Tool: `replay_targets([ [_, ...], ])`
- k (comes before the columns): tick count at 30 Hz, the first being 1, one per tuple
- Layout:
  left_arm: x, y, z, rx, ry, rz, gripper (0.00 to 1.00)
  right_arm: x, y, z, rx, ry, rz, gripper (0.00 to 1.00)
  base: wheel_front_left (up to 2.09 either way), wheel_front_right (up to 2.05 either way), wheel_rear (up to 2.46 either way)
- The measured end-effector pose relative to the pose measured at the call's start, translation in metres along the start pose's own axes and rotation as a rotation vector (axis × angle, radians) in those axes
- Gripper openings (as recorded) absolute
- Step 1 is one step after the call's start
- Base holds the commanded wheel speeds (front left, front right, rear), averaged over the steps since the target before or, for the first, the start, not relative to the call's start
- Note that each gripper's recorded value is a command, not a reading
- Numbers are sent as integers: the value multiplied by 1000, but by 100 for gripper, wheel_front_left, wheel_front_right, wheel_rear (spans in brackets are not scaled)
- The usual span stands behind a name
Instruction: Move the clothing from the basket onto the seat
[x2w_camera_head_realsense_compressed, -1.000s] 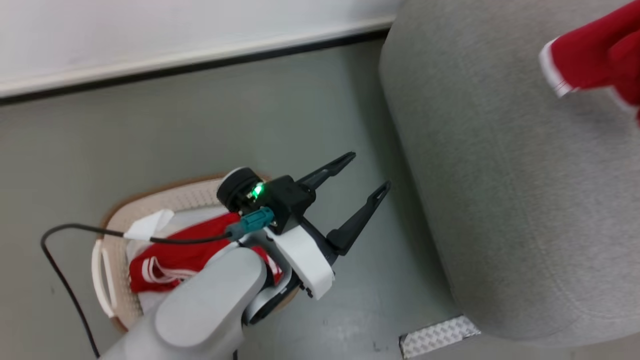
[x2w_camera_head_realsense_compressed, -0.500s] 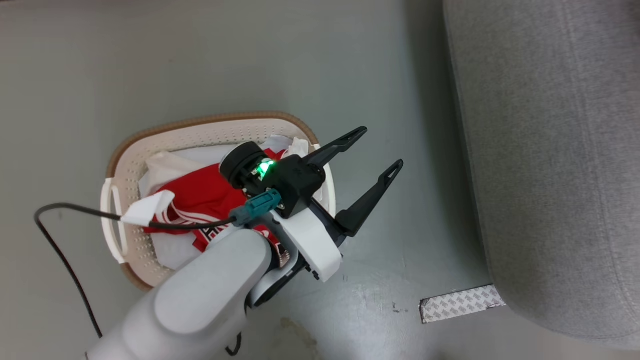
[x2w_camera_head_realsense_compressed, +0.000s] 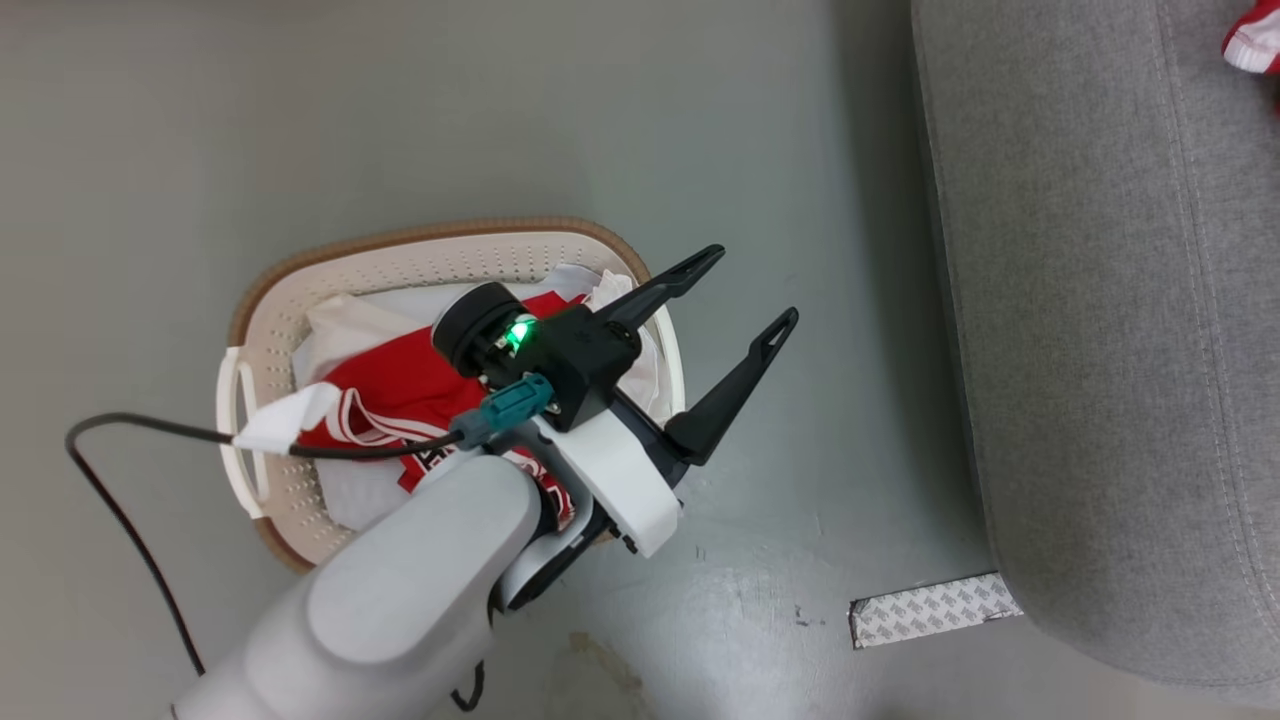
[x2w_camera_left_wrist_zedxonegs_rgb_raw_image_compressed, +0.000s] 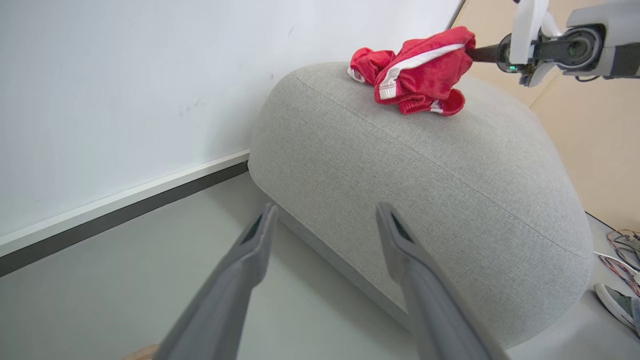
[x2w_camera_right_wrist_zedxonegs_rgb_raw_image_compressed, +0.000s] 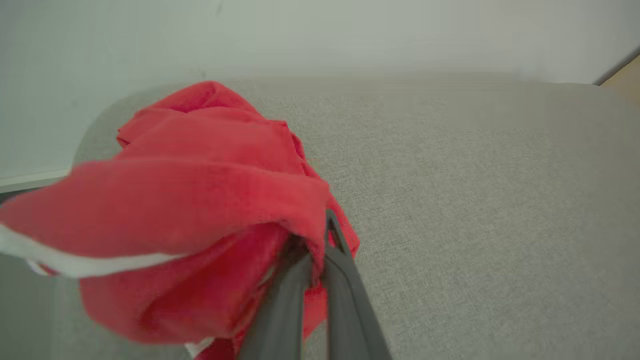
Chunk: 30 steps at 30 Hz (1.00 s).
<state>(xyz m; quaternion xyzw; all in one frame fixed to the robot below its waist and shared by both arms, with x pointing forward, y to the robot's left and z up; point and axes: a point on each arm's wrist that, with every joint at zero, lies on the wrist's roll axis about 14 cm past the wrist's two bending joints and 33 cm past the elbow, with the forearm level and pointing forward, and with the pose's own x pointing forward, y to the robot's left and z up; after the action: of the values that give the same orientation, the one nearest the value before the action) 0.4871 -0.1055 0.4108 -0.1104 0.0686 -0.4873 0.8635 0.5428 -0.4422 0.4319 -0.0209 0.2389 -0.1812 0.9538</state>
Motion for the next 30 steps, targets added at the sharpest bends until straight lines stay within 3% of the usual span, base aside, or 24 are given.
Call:
replay_targets([
  [2, 0, 0, 2, 0, -2, 4, 100, -3, -3, -15, -26, 87, -4, 100, 0, 0, 0],
  [10, -5, -4, 17, 15, -23, 26, 100, -21, 1, -18, -60, 205, 30, 100, 0, 0, 0],
  [13, -10, -13, 27, 14, -38, 36, 100, -41, 17, -33, -71, 312, 102, 100, 0, 0, 0],
  [16, -17, -18, 40, 18, -55, 60, 100, -65, 5, -24, -98, 347, 119, 100, 0, 0, 0],
  [23, -39, -36, 73, 39, -103, 105, 100, -116, -17, 22, -136, 251, 148, 100, 0, 0, 0],
  [30, -66, -51, 107, 73, -163, 165, 100, -162, -18, 80, -129, 25, 208, 100, 0, 0, 0],
])
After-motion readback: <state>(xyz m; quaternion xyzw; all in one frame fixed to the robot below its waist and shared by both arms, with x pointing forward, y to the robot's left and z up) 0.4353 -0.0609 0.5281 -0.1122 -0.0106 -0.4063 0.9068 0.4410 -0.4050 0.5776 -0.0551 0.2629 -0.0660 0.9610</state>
